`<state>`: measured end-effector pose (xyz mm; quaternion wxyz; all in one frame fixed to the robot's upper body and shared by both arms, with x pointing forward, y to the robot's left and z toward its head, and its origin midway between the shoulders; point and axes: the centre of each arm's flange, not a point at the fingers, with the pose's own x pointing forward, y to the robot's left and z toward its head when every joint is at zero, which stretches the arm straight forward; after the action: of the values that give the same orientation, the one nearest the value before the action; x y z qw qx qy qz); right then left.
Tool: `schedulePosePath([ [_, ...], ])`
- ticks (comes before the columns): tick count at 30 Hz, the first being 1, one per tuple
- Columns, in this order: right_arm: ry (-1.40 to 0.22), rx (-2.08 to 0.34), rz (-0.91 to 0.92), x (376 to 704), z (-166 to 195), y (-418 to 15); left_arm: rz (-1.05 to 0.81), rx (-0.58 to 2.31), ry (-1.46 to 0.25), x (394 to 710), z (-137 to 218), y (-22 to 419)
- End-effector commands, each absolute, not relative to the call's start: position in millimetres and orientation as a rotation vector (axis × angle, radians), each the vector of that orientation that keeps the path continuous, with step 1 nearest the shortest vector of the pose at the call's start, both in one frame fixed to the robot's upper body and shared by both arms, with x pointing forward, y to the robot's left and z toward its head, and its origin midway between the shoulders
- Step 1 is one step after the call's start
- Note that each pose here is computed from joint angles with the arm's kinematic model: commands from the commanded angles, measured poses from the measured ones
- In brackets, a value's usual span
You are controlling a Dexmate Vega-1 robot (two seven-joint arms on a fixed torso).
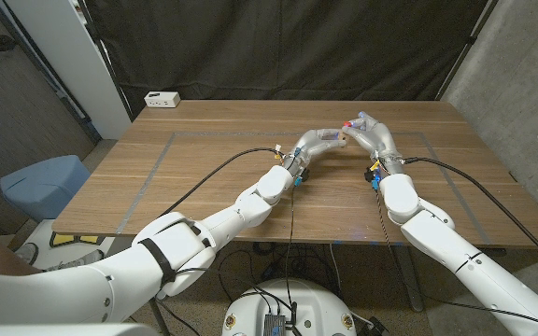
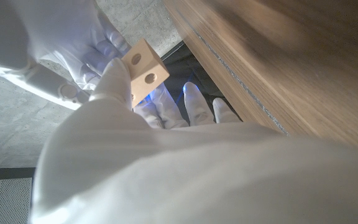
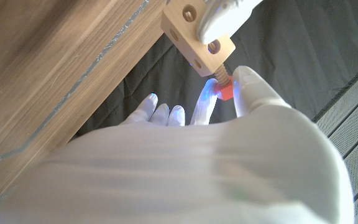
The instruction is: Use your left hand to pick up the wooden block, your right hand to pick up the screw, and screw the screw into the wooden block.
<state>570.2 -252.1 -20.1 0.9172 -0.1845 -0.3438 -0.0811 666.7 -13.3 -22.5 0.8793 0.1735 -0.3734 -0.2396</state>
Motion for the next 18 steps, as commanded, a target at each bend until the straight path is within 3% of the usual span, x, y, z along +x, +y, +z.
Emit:
schedulePosePath([
  [1, -0.703, -0.372, -0.167, 571.3, -22.4, -250.9, -0.500, 0.362, -0.778, 666.9, -22.0, -12.9],
  [18, -0.701, -0.368, -0.163, 571.7, -24.8, -249.2, -0.502, 0.363, -0.780, 665.7, -21.8, -12.5],
])
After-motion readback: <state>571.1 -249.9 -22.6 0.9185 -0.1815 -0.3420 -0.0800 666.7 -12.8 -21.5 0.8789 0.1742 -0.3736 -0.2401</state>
